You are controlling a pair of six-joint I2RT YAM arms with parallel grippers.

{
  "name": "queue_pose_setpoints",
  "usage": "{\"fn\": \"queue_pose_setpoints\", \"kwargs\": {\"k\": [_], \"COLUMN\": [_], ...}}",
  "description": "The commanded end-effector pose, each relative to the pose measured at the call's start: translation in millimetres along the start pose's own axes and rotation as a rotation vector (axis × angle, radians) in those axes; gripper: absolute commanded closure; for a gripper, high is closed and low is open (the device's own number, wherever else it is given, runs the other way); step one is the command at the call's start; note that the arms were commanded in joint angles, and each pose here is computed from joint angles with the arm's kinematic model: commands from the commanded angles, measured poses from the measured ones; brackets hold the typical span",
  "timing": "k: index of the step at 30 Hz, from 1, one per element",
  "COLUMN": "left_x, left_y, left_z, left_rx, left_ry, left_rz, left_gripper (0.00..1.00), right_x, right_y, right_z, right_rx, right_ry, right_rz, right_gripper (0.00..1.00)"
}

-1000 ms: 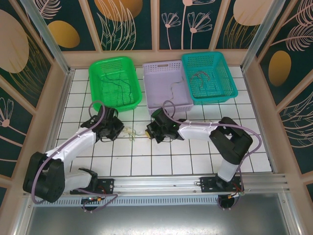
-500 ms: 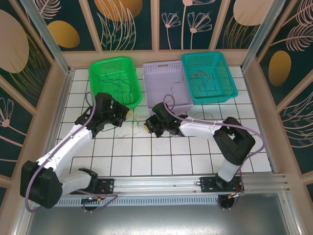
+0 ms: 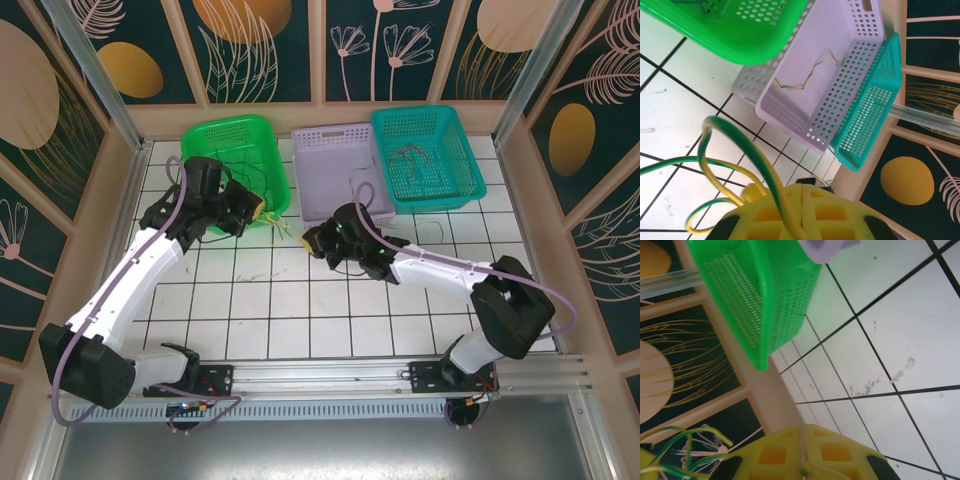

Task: Untangle the cables

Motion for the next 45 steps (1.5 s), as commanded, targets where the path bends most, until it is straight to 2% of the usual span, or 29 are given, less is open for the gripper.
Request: {"fn": "queue_pose_setpoints", "kwargs": {"k": [1, 4, 7, 12, 16, 20, 25, 29, 34, 42, 45], "left_x": [-43, -51, -60, -77, -81, -79, -75, -67, -53, -50, -47], "left_y": [53, 61, 67, 85, 88, 84, 87, 79, 63, 59, 50], "left_z": [-65, -68, -65, -51, -42, -41, -47, -59, -60, -57, -36], "left_rx": [0.186, 0.145, 0.045, -0.120, -0.183, -0.174, -0.143, -0.061, 0.032, 0.044, -0.009], "left_ry": [-0.125, -0.187, -0.276, -0.426, -0.487, -0.491, -0.494, -0.512, -0.510, -0.492, -0.459], "left_rz": [-0.221, -0.266, -0.311, -0.420, -0.437, -0.422, -0.408, -0.367, -0.283, -0.262, -0.230], "left_gripper": [1.00, 1.00, 1.00, 1.00, 1.00, 1.00, 1.00, 1.00, 1.00, 1.00, 1.00], "right_x": [-40, -49, -60, -80, -88, -91, -97, -94, -76, -68, -68], "right_y": [33, 46, 59, 79, 86, 88, 86, 76, 52, 47, 53], "right_z": [-160, -167, -170, -150, -139, -129, -104, -91, -100, -101, -93], "right_rx": [0.525, 0.531, 0.531, 0.478, 0.461, 0.444, 0.399, 0.414, 0.436, 0.457, 0.469], "right_ry": [-0.049, -0.047, -0.065, -0.058, -0.038, -0.022, 0.078, 0.167, 0.180, 0.225, 0.259], "right_rz": [-0.164, -0.197, -0.232, -0.298, -0.318, -0.323, -0.331, -0.288, -0.166, -0.169, -0.190], "right_gripper": [1.00, 1.00, 1.00, 1.00, 1.00, 1.00, 1.00, 1.00, 1.00, 1.00, 1.00]}}
Point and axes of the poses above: each hand's point on the last joint's axis, 136 mm out from that joint toward the fingers, its own y axis back along the fingers, its own z axis along the line the jaws close on, x = y × z, the point moved 1 cm from there along y, back along the fingers
